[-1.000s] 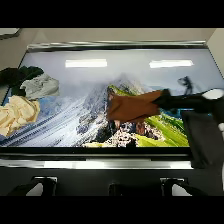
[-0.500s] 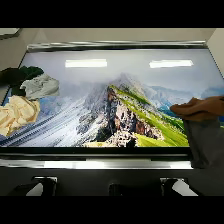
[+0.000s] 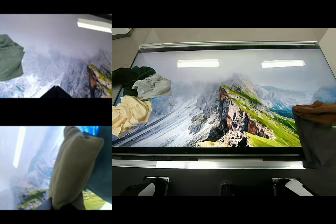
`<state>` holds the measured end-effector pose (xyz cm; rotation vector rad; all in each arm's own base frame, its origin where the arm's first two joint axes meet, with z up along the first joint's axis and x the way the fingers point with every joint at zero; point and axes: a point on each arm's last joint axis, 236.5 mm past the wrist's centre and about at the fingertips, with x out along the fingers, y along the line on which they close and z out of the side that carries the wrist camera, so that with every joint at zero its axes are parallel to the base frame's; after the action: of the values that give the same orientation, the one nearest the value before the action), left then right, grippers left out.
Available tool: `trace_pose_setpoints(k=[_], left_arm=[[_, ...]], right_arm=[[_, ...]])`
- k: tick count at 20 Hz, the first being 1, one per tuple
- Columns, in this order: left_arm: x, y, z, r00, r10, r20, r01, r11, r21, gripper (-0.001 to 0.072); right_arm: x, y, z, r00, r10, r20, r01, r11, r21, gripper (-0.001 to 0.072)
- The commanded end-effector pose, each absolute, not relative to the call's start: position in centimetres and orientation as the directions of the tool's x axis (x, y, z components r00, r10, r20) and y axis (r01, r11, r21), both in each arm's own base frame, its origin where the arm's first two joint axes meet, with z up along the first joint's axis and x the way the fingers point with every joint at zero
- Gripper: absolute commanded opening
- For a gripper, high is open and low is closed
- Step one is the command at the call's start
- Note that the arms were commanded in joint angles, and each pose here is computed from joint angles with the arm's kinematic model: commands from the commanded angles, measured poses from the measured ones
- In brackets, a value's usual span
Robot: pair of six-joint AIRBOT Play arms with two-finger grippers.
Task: Fold the shirts.
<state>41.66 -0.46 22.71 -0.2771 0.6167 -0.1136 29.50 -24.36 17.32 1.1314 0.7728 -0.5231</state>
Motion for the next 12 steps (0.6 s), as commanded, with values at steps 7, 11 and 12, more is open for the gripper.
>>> trace_pose_setpoints(k=[7, 11, 12], left_arm=[[41.7, -0.4, 22.7, 0.812, -0.186, -0.554, 0.023, 0.957, -0.288, 0.0032], [41.7, -0.4, 22.7, 0.812, -0.185, -0.553, 0.023, 0.957, -0.288, 0.0032], [41.7, -0.4, 22.8, 0.814, -0.185, -0.551, 0.022, 0.957, -0.288, 0.0032]], right_arm=[[13.6, -24.9, 7.7, -0.019, -0.001, -1.000, 0.969, 0.244, -0.019, 0.0048], [12.8, -23.0, 1.0, -0.030, 0.035, -0.999, 0.984, 0.178, -0.023, 0.0049], [12.6, -22.4, -0.3, -0.037, 0.055, -0.998, 0.984, 0.178, -0.027, 0.0049]])
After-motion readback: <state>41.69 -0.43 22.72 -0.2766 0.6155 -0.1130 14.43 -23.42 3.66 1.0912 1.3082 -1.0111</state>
